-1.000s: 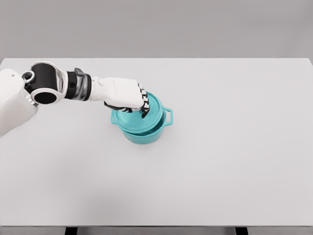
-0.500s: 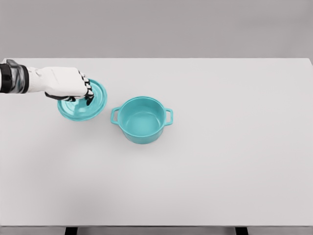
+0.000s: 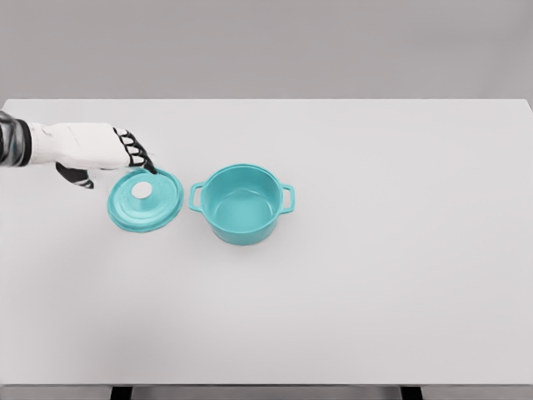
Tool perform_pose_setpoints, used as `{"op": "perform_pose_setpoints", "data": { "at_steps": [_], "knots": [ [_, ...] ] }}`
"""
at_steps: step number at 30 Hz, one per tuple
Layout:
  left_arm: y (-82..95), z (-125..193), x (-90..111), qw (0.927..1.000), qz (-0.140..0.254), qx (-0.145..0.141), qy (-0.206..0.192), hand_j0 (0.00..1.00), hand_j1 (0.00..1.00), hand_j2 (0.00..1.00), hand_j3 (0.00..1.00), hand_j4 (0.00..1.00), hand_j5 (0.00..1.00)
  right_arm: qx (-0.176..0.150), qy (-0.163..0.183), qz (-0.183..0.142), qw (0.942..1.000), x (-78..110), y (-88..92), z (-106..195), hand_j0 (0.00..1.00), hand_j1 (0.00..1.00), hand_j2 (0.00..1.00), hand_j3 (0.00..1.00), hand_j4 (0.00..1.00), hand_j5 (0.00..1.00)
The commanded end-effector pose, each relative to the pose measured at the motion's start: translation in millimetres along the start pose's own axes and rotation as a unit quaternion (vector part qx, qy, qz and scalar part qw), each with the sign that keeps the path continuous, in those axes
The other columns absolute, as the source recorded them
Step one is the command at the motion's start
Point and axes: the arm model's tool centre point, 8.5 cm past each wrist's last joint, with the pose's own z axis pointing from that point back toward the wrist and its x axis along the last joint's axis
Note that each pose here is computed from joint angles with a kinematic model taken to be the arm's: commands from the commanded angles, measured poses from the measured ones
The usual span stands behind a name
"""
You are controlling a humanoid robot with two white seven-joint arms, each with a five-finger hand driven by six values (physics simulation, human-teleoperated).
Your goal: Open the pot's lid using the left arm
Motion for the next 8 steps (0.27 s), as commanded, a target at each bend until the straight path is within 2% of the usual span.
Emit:
{"op": "perform_pose_setpoints", "data": {
  "at_steps": [1, 3, 4, 8],
  "knots": [
    [-34.2, 29, -43, 0.9931, 0.108, 0.007, 0.045, 1.0, 1.0, 1.0, 1.0, 1.0, 1.0, 0.0, 0.0, 0.0, 1.0, -0.1, -0.1, 0, 1.0, 1.0, 1.0, 1.0, 1.0, 1.0],
    [-62.3, 53, -79, 0.9786, 0.179, 0.015, 0.099, 1.0, 1.0, 1.0, 1.0, 1.0, 1.0, 0.0, 0.0, 0.0, 1.0, -0.1, -0.1, 0, 1.0, 1.0, 1.0, 1.0, 1.0, 1.0],
    [-70.8, 60, -87, 0.9739, 0.195, 0.015, 0.115, 1.0, 1.0, 1.0, 1.0, 1.0, 1.0, 0.0, 0.0, 0.0, 1.0, -0.1, -0.1, 0, 1.0, 1.0, 1.0, 1.0, 1.0, 1.0],
    [-67.9, 53, -84, 0.975, 0.195, 0.018, 0.106, 1.0, 1.0, 1.0, 1.0, 1.0, 1.0, 0.0, 0.0, 0.0, 1.0, -0.1, -0.1, 0, 1.0, 1.0, 1.0, 1.0, 1.0, 1.0]
  ]
}}
